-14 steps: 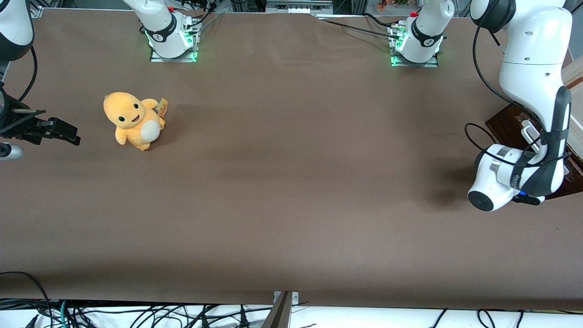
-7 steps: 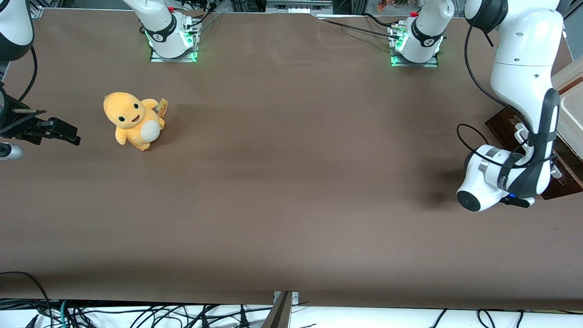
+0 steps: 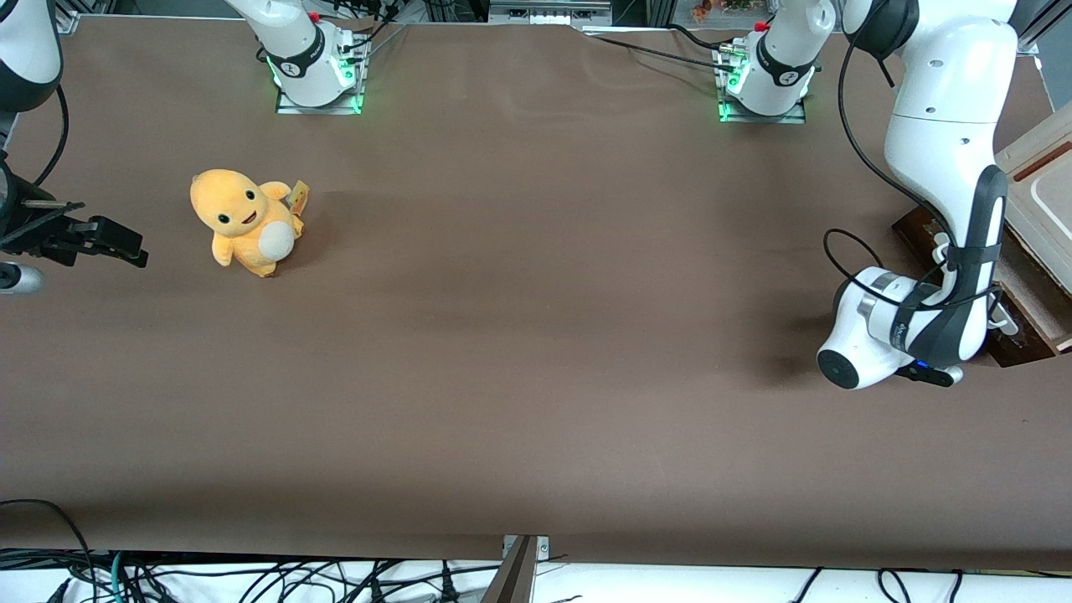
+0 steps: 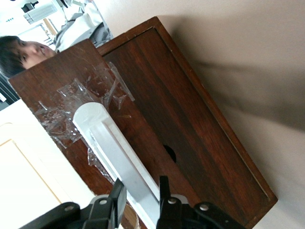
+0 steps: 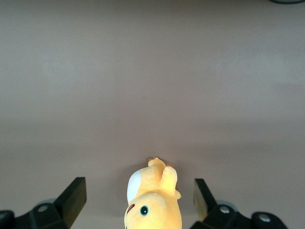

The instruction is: Open lower drawer with left arm only

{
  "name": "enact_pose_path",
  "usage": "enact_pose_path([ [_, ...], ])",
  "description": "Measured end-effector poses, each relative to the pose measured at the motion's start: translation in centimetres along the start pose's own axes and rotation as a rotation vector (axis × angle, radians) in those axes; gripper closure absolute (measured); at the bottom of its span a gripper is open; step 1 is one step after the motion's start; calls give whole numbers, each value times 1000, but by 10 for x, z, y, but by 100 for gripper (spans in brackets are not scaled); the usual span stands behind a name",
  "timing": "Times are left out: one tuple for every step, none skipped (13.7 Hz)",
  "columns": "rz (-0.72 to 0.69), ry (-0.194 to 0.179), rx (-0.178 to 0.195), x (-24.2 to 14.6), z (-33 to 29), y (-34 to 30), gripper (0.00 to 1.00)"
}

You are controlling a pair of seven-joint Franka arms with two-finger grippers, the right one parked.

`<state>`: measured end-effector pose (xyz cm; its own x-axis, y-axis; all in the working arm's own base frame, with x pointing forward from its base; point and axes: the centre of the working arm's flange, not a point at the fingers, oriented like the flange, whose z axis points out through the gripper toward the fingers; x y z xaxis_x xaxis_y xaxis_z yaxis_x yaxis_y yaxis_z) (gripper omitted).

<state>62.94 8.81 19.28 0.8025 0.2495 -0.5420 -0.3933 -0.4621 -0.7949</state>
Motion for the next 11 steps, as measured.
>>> enact_pose_path([
  [2,4,-1,-1,-5,2,68],
  [4,9,-2,-2,-11,5,68],
  [6,14,-1,-4,-17,7,68],
  [8,16,1,-5,-21,9,68],
  [11,17,3,-5,-23,10,68],
  [28,15,-5,-7,-26,13,61],
  [39,15,-6,-9,-30,16,51],
  [44,15,-3,-10,-34,17,42],
  [42,17,-1,-11,-38,15,30],
  [30,21,-6,-11,-44,9,19],
  [15,19,-28,-13,-50,1,10],
])
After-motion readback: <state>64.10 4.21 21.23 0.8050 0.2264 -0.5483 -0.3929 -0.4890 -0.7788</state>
